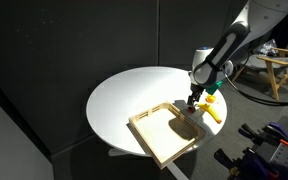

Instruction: Put the red fruit in the crate

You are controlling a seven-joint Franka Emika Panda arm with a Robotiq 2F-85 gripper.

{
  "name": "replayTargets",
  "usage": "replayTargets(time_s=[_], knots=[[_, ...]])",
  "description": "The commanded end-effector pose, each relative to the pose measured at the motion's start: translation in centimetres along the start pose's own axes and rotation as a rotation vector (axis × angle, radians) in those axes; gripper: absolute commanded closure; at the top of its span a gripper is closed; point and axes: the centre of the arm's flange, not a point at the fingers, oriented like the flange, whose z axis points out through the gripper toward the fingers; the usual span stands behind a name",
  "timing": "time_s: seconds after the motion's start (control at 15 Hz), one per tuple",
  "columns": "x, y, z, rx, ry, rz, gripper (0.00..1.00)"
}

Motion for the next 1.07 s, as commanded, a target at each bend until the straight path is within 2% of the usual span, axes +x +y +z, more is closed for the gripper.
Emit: replayTargets(time_s=[0.0,1.0], knots=[[0.81,0.36,0.38,-0.008,0.011,-0.019,0.00],[1.04,0.35,1.32,-0.009,0.001,-0.021,0.00]])
